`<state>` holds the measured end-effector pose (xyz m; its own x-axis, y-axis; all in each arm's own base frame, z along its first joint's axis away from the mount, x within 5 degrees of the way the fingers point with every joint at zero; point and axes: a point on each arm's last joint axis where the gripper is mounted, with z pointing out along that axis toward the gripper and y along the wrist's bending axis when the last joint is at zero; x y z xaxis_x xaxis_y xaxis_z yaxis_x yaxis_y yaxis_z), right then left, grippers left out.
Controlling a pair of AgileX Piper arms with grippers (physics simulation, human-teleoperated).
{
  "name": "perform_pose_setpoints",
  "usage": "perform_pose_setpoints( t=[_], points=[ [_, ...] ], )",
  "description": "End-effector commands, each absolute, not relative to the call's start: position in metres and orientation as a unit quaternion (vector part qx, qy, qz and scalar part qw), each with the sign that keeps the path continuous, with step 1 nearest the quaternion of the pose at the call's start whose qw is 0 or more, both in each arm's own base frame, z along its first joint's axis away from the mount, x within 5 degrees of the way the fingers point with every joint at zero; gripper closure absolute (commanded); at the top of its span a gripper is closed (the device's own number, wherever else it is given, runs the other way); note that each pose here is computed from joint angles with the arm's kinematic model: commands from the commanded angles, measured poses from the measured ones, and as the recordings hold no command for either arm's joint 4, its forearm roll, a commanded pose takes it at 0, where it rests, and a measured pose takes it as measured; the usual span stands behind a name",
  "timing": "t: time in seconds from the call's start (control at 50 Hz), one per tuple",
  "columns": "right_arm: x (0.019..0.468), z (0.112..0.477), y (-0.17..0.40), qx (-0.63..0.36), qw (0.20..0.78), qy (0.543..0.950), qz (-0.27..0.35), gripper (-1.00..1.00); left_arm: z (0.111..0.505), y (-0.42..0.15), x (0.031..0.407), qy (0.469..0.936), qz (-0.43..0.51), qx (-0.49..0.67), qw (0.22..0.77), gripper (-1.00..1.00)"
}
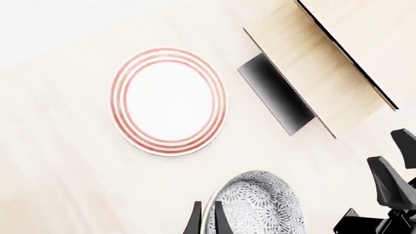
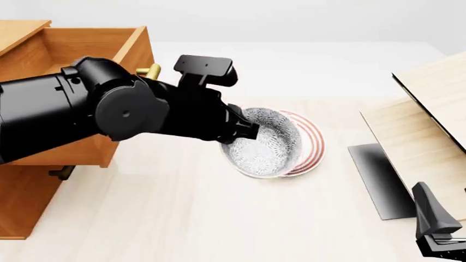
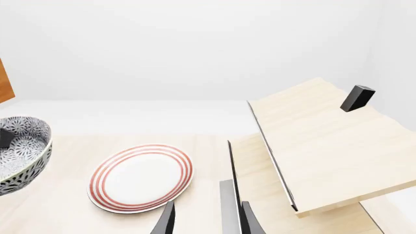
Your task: Open the top drawer of the cabinet and put the bowl in it.
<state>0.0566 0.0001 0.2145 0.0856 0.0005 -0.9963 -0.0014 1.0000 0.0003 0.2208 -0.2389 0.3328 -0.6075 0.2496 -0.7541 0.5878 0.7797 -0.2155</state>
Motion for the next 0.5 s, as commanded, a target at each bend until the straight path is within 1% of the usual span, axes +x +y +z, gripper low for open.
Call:
perform_pose_setpoints(
  t=[0.02,0.5],
  points=[
    [0.057,0.214,0.000,-0.001,0.737,0.676,0.000,-1.00,0.358,-0.232,0.231,0.867,-0.223,0.232,0.382,1.00],
    [0.057,0.214,0.000,0.000,0.737,0.676,0.000,-1.00,0.409,-0.209,0.252,0.868,-0.209,0.193,0.408,1.00]
  ],
)
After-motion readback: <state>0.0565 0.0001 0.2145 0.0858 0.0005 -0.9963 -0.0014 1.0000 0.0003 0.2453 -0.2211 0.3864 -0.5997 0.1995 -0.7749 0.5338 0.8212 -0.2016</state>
